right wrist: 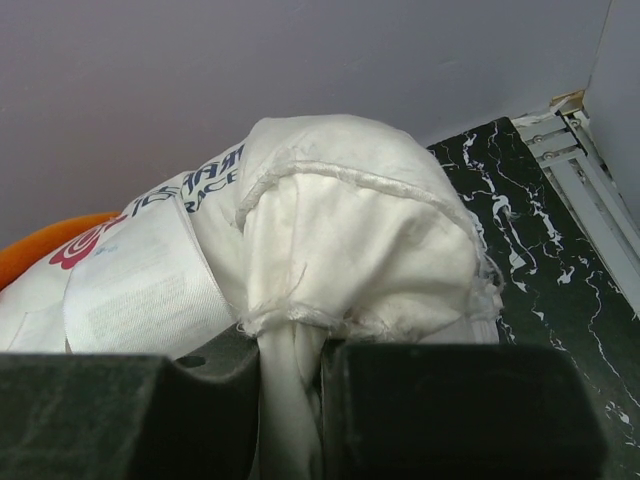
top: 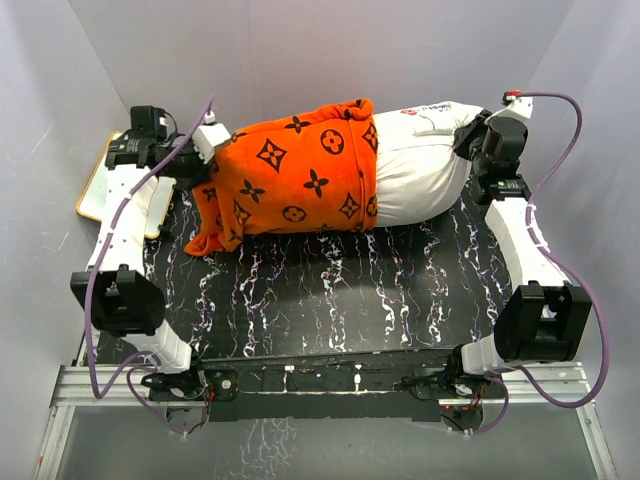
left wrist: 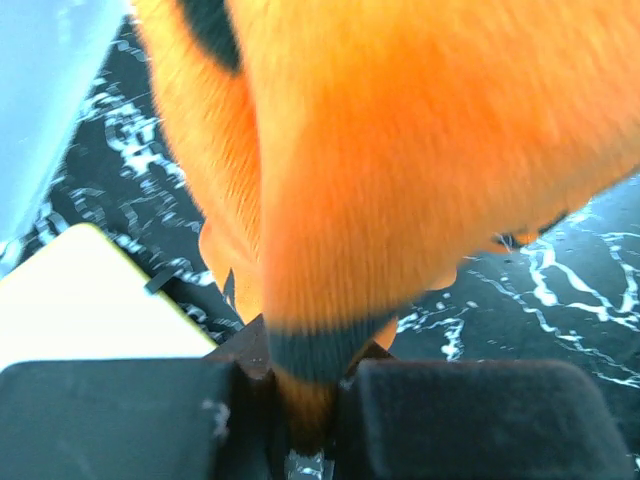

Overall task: Remove the pillowcase from the pillow
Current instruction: Remove the pillow from the pillowcase.

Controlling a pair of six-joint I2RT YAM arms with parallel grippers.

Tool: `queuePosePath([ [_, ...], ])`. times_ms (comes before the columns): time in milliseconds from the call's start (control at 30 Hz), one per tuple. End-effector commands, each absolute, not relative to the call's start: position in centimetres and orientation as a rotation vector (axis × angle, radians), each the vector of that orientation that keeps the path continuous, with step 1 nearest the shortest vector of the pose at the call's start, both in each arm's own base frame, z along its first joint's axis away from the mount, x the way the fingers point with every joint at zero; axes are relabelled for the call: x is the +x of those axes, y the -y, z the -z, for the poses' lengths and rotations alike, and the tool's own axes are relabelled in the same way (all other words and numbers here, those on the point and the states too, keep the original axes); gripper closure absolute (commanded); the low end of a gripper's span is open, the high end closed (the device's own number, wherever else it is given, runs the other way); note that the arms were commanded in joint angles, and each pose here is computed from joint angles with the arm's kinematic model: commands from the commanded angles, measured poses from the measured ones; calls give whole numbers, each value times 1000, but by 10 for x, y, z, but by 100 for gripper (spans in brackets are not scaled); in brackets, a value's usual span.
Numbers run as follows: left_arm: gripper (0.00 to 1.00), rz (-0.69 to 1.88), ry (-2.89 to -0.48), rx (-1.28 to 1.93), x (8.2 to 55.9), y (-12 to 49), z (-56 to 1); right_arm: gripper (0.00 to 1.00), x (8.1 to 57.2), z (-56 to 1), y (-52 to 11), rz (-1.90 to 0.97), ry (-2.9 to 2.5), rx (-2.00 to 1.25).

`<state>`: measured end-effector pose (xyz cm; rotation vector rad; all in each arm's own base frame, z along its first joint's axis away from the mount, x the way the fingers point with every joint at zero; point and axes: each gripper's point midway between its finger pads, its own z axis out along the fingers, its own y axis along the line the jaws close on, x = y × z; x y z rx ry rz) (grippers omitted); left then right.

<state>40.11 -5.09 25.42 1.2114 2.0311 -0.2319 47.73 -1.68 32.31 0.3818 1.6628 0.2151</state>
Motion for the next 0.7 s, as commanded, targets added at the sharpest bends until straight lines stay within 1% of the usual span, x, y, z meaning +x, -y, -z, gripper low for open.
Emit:
queuePosePath([
  [0, 100, -166, -1961, 1043, 407, -7, -311, 92, 481, -376, 43, -117, -1512, 457],
  [167, 100, -322, -1951, 863, 407, -53, -336, 92, 484, -359, 61, -21, -1536, 503],
  [267, 100, -395, -1958, 684, 407, -96, -351, 91, 485, -330, 77, 11, -1574, 565],
  [367, 100, -448, -1979, 524, 396, -149, -353, 91, 479, -292, 106, -34, -1599, 696],
  [467, 100, -460, -2038, 423, 376, -196, -334, 91, 469, -270, 126, -47, -1598, 776],
  [567, 100, -488, -2124, 406, 359, -216, -293, 91, 470, -271, 128, -37, -1593, 776],
  [667, 100, -590, -2144, 412, 352, -233, -267, 91, 474, -272, 136, 14, -1604, 779],
])
